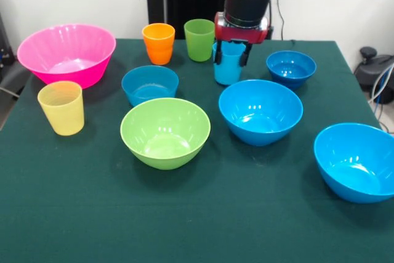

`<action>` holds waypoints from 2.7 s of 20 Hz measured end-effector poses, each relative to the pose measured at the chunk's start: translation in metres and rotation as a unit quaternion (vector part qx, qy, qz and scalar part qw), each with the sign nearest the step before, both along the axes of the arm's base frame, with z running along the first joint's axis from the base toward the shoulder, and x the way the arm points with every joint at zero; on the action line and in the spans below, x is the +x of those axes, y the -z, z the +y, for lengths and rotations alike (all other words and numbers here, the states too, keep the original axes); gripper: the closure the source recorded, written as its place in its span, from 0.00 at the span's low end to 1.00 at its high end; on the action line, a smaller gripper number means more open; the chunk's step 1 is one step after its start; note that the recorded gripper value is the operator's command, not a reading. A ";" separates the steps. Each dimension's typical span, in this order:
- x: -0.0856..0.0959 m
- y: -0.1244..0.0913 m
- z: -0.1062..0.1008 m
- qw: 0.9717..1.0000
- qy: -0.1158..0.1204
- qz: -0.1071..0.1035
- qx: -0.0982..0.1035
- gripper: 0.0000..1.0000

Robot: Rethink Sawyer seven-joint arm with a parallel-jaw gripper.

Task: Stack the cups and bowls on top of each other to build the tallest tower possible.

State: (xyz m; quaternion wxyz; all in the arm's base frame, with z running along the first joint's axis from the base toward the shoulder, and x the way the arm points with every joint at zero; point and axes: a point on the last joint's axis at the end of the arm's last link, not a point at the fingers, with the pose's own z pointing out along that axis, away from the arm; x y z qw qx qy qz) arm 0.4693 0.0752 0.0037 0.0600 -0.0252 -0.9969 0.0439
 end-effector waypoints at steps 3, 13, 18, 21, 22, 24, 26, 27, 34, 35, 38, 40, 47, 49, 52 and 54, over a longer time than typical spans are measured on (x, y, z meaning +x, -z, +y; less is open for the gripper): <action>-0.008 -0.002 0.006 1.000 0.010 -0.005 -0.002 0.00; -0.014 -0.012 0.023 0.998 0.028 -0.059 -0.008 0.00; -0.005 -0.031 0.038 0.994 0.012 -0.108 -0.017 0.00; 0.001 -0.041 0.046 0.991 0.003 -0.130 -0.018 0.00; 0.002 -0.043 0.047 0.991 0.001 -0.134 -0.018 0.00; 0.005 -0.048 0.047 0.990 0.002 -0.141 -0.017 0.00; 0.006 -0.052 0.044 0.989 0.006 -0.144 -0.016 0.00; 0.005 -0.053 0.042 0.990 0.008 -0.143 -0.017 0.00; -0.013 -0.040 0.038 0.992 0.025 -0.119 -0.018 0.00; -0.016 -0.038 0.038 0.993 0.029 -0.115 -0.018 0.00; -0.022 -0.034 0.037 0.993 0.039 -0.107 -0.018 0.00; -0.031 -0.026 0.035 0.994 0.055 -0.093 -0.015 0.00; -0.055 -0.006 0.037 0.994 0.091 -0.059 -0.010 0.00; -0.062 -0.001 0.038 0.994 0.099 -0.052 -0.011 0.00; -0.069 0.004 0.039 0.993 0.107 -0.045 -0.011 0.00; -0.073 0.006 0.040 0.993 0.112 -0.041 -0.011 0.00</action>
